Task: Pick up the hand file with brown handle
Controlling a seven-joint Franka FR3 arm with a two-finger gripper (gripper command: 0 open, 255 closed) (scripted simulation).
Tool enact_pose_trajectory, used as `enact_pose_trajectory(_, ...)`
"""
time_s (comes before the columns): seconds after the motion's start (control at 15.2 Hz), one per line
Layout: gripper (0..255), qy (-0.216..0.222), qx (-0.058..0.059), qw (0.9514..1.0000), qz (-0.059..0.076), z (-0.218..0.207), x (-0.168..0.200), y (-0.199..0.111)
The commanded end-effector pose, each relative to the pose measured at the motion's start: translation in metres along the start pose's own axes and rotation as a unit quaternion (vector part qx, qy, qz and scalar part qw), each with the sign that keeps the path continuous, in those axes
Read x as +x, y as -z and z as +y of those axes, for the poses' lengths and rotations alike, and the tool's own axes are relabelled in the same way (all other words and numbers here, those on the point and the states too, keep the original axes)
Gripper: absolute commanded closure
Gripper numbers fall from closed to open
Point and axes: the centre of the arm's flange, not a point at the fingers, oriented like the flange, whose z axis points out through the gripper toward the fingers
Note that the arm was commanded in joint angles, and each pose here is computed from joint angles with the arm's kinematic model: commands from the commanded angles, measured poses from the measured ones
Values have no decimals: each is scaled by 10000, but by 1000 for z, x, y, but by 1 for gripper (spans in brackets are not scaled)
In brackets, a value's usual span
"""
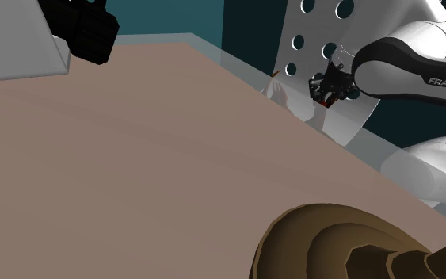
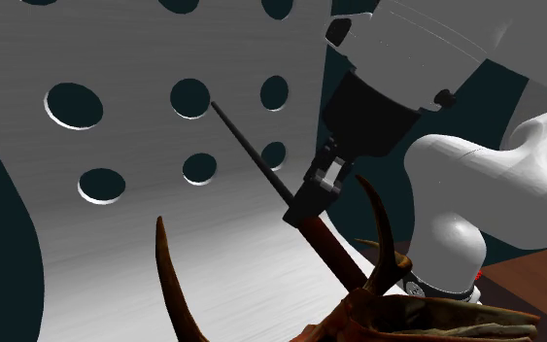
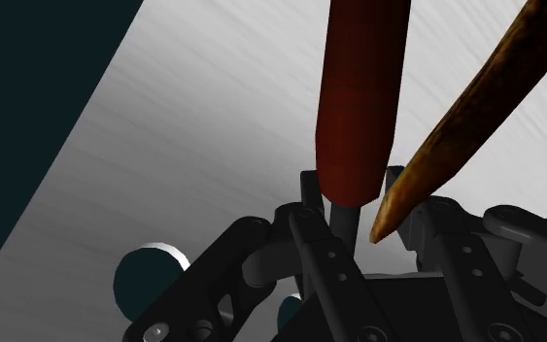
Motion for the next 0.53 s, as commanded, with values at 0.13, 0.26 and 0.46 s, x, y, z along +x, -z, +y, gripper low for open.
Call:
enact_pose_trajectory(0.13,255,0,-3,10000,-4,0,0,0)
enact_pose_trajectory(0.26,255,0,-3,10000,-4,0,0,0)
enact_pose_trajectory(0.46,255,0,-2,10000,-4,0,4,8)
